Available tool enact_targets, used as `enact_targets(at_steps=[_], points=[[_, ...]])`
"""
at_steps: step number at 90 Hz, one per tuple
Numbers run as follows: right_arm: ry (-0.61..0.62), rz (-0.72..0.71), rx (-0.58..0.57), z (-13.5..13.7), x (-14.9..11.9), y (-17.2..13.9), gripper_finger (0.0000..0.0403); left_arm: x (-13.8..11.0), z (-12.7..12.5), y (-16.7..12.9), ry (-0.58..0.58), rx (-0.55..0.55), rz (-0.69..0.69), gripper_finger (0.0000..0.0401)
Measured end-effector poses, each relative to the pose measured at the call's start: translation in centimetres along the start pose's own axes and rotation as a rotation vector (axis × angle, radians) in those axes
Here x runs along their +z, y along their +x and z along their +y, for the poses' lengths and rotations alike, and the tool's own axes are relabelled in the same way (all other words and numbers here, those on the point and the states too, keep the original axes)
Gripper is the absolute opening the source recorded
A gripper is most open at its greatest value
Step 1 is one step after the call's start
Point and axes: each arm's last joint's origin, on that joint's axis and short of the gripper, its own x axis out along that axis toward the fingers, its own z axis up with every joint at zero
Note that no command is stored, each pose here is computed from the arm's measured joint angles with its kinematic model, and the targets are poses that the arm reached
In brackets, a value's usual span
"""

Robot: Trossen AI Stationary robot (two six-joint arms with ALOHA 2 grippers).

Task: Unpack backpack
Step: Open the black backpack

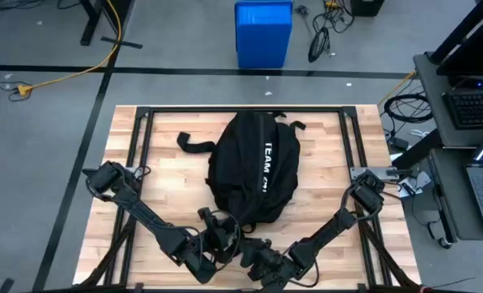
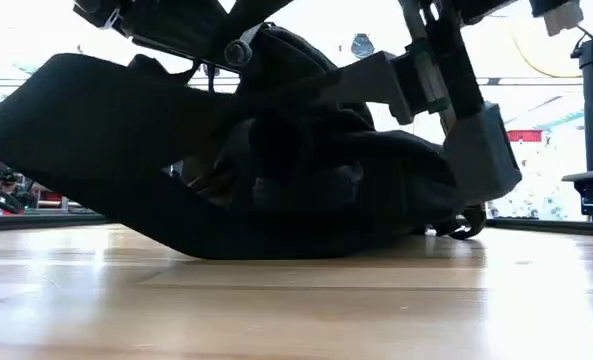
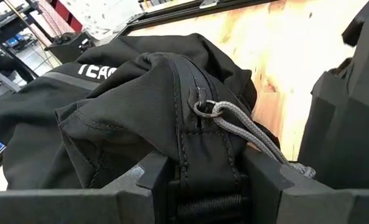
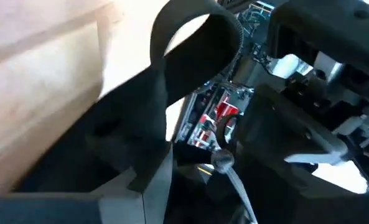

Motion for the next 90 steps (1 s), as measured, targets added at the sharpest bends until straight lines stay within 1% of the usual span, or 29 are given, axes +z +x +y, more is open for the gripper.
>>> enact_targets(at_steps=[26,41,57,80,90], points=[[0.014,0.024,-0.031,-0.5,0.0,0.0,0.0166,0.0,0.0,0.0,0.0,0.0,0.0,0.0129],[0.014,0.042,-0.024,-0.6,-0.4,0.8,0.0162,0.0,0.0,0.0,-0.003,-0.001,-0.001,0.0129],[0.017,0.05,-0.019,-0.6,-0.7,1.4,0.014,0.0,0.0,0.0,-0.001,-0.009,0.004,0.0129],[0.021,0.045,-0.014,-0.6,-0.8,1.6,0.0086,0.1,0.0,0.0,-0.003,-0.011,0.004,0.0129],[0.048,-0.006,-0.005,-0.6,-0.8,1.9,0.0073,0.1,0.0,0.0,-0.008,-0.013,0.002,0.0129]])
